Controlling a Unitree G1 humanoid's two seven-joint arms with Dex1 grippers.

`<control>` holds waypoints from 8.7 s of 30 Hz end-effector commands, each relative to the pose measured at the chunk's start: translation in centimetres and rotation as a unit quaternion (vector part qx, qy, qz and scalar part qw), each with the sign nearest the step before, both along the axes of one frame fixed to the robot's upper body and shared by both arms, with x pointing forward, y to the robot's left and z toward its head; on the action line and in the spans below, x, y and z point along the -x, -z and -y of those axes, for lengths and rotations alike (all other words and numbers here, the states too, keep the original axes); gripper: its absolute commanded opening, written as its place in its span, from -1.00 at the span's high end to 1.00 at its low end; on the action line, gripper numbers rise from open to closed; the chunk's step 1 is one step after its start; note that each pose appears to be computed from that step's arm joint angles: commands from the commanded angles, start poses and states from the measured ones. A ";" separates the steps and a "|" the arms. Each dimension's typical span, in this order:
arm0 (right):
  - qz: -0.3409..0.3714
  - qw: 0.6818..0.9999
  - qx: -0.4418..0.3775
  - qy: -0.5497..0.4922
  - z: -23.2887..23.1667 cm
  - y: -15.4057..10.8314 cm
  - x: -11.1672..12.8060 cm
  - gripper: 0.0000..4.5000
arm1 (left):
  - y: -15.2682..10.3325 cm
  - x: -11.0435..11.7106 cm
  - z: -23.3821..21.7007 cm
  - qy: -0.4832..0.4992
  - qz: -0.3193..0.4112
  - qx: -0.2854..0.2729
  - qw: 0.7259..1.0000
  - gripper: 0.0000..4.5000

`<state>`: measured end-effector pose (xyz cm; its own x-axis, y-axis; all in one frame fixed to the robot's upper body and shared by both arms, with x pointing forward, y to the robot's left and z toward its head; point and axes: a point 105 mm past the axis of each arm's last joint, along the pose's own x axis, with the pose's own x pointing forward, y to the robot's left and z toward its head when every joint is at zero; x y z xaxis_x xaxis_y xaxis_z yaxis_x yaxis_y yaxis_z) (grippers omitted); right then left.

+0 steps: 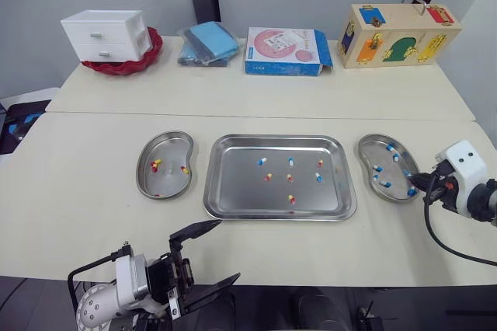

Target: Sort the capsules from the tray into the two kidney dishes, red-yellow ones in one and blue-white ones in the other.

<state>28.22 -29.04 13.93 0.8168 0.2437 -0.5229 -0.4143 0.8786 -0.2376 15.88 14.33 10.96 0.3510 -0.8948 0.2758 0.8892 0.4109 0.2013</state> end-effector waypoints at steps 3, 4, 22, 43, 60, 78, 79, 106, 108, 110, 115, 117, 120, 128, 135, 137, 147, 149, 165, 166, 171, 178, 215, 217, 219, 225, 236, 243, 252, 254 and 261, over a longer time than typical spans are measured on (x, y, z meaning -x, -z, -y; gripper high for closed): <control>0.020 1.000 0.009 -0.001 0.0 -1.0 -0.4 0.66 | -0.4 0.1 -0.1 -0.005 0.016 0.004 1.000 -1.00; 0.021 1.000 0.008 -0.001 -0.1 -1.0 -0.4 0.55 | -0.4 0.1 -0.1 -0.006 0.016 0.004 1.000 -1.00; 0.029 0.998 -0.004 -0.047 -0.6 -1.7 0.8 -0.99 | -0.4 -0.4 -0.3 -0.023 0.018 0.002 1.000 -1.00; 0.027 0.990 -0.028 -0.134 -1.6 -1.9 2.3 -0.99 | -0.6 -2.2 -2.9 -0.099 -0.024 -0.022 0.995 -1.00; -0.009 0.947 -0.035 -0.318 -1.9 0.9 8.6 -0.99 | -3.2 -4.6 -20.1 -0.321 -0.255 -0.271 0.871 -1.00; 0.017 0.942 -0.059 -0.330 -2.6 2.6 9.4 -0.99 | -3.1 -6.0 -20.4 -0.298 -0.260 -0.311 0.864 -1.00; 0.018 0.941 -0.062 -0.332 -2.8 2.7 9.5 -0.99 | -3.2 -6.1 -20.1 -0.292 -0.259 -0.311 0.866 -1.00; 0.187 0.916 -0.206 -0.288 -11.6 4.4 11.8 -0.99 | -4.6 -14.5 1.4 -0.004 -0.161 -0.338 0.927 -1.00; 0.189 0.917 -0.206 -0.285 -11.8 4.4 11.8 -0.99 | -4.0 -14.7 2.7 0.008 -0.160 -0.348 0.924 -1.00; 0.191 0.918 -0.204 -0.281 -11.8 4.4 11.8 -0.99 | -3.7 -15.1 3.7 0.007 -0.157 -0.350 0.924 -1.00; 0.196 0.921 -0.203 -0.268 -11.9 4.3 11.9 -0.99 | -2.3 -16.2 5.4 -0.005 -0.151 -0.355 0.923 -1.00; 0.198 0.922 -0.202 -0.264 -11.9 4.3 11.8 -0.99 | -1.8 -16.7 5.9 -0.013 -0.152 -0.356 0.922 -1.00; 0.199 0.923 -0.201 -0.261 -12.0 4.3 11.8 -0.99 | -1.1 -17.0 6.5 -0.015 -0.160 -0.356 0.921 -1.00; 0.206 0.924 -0.202 -0.251 -12.3 4.2 11.8 -0.99 | 0.4 -17.7 8.5 -0.002 -0.159 -0.365 0.917 -1.00; 0.207 0.925 -0.203 -0.243 -12.5 4.2 11.9 -0.99 | 1.2 -17.7 8.4 0.006 -0.168 -0.384 0.908 -1.00; 0.207 0.926 -0.204 -0.241 -12.5 4.2 11.9 -1.00 | 1.4 -17.7 8.3 0.007 -0.171 -0.387 0.906 -0.75; 0.208 0.927 -0.202 -0.237 -12.5 4.2 11.9 -1.00 | 2.0 -17.8 8.0 -0.001 -0.179 -0.392 0.903 0.71; 0.208 0.927 -0.202 -0.238 -12.5 4.2 11.9 -1.00 | 2.0 -17.7 8.0 0.000 -0.179 -0.391 0.903 0.98; 0.198 0.921 -0.198 -0.273 -12.6 3.7 11.9 -1.00 | -2.0 -15.7 5.3 -0.011 -0.190 -0.339 0.921 0.98; 0.196 0.920 -0.198 -0.277 -12.6 3.6 11.9 -1.00 | -2.4 -15.6 4.8 -0.021 -0.195 -0.333 0.922 0.98; 0.186 0.911 -0.198 -0.311 -12.7 3.4 11.8 -1.00 | -3.8 -15.1 0.5 -0.103 -0.215 -0.325 0.915 0.98; 0.166 0.890 -0.181 -0.384 -13.0 3.1 11.9 -1.00 | -4.7 -15.0 -6.4 -0.245 -0.244 -0.318 0.883 0.98; 0.164 0.885 -0.187 -0.394 -12.8 2.5 10.4 -1.00 | -3.5 -15.6 -10.3 -0.335 -0.267 -0.293 0.855 -0.99; 0.163 0.885 -0.186 -0.394 -12.8 2.5 10.5 -1.00 | -3.5 -15.5 -10.3 -0.333 -0.267 -0.292 0.856 -0.99; 0.163 0.885 -0.186 -0.394 -12.7 2.4 10.5 -1.00 | -3.4 -15.5 -10.2 -0.331 -0.268 -0.290 0.857 -0.99; 0.161 0.887 -0.185 -0.391 -12.6 2.4 10.5 -1.00 | -4.1 -14.9 -10.1 -0.306 -0.262 -0.260 0.878 -0.99; 0.078 0.925 -0.130 -0.348 -9.1 1.8 10.1 -1.00 | -7.7 -10.9 -13.9 -0.283 -0.143 -0.083 0.945 -0.99; 0.003 0.963 -0.062 -0.263 -3.0 0.6 9.5 -1.00 | -6.6 -8.7 -19.7 -0.347 -0.123 -0.195 0.909 -0.99; -0.070 0.982 -0.011 -0.174 3.0 0.1 8.8 -1.00 | -4.9 -7.3 -24.1 -0.368 -0.168 -0.290 0.867 -0.99; -0.063 0.983 -0.009 -0.173 3.2 0.0 8.5 -1.00 | -4.8 -7.2 -24.2 -0.366 -0.172 -0.295 0.866 -0.99; -0.063 0.981 -0.002 -0.185 3.0 -0.2 7.8 -1.00 | -4.6 -7.0 -23.3 -0.349 -0.174 -0.288 0.874 -0.99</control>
<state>20.26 -32.11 13.56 0.6033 0.5113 -0.6121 -0.7190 0.6808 -0.1400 22.82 38.25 14.46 0.8425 -0.3562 -0.4040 0.4899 0.8186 0.3000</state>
